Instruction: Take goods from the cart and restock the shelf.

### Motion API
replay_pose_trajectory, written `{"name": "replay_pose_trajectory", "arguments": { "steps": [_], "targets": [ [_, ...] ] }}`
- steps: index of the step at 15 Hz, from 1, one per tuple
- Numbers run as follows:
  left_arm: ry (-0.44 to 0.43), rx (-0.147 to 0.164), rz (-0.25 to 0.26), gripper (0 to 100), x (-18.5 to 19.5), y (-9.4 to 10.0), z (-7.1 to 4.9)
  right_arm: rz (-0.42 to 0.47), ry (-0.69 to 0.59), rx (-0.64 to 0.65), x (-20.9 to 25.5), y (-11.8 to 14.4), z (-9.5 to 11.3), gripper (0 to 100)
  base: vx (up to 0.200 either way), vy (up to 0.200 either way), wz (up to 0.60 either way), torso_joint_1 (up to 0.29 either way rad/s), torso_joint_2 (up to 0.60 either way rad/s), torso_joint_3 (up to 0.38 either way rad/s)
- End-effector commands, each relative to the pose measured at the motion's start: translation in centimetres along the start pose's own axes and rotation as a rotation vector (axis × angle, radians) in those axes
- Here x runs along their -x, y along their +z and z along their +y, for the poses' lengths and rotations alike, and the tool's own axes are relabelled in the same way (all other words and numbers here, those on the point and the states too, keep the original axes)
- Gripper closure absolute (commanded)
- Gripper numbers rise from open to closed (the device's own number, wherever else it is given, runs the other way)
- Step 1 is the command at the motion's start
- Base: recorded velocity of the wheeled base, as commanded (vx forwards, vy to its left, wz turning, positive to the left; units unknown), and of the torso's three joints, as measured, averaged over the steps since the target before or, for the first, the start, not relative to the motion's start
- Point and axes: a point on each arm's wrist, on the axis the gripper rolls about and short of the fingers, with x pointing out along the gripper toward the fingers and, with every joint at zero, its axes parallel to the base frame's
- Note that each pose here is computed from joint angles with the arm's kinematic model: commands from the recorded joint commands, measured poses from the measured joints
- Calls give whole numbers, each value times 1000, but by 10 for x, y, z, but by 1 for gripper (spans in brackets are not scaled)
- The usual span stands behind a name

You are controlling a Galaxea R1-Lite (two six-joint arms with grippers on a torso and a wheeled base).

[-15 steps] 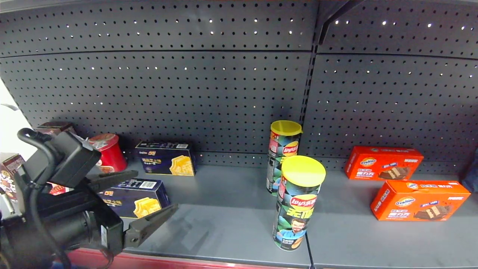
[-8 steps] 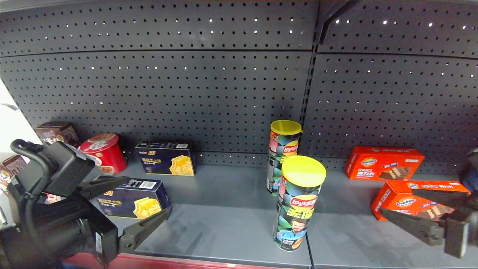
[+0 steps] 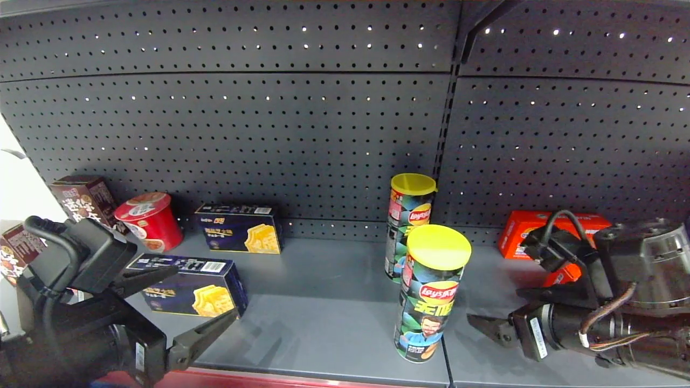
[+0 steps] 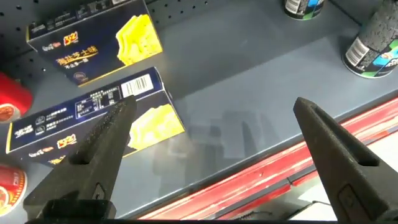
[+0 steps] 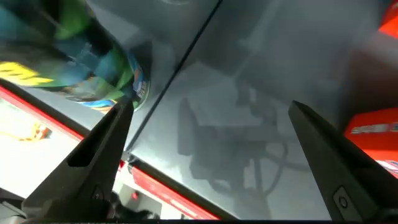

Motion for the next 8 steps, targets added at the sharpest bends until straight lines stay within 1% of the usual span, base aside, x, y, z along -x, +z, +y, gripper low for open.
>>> {"name": "replay_pose_trajectory", "arguments": {
  "steps": [1, 2, 4, 8],
  "targets": [
    [4, 1, -13, 0, -1, 5, 1, 46, 1, 9, -11, -5, 2, 0, 0, 0, 0, 0, 0, 0],
    [5, 1, -24, 0, -3, 10, 2, 46, 2, 9, -11, -5, 2, 0, 0, 0, 0, 0, 0, 0],
    [6, 1, -28, 0, -7, 15, 2, 45, 3, 8, -13, -3, 2, 0, 0, 0, 0, 0, 0, 0],
    [4, -1, -18, 0, -8, 13, 2, 43, 13, 7, -14, -1, 4, 0, 0, 0, 0, 0, 0, 0]
  ]
}}
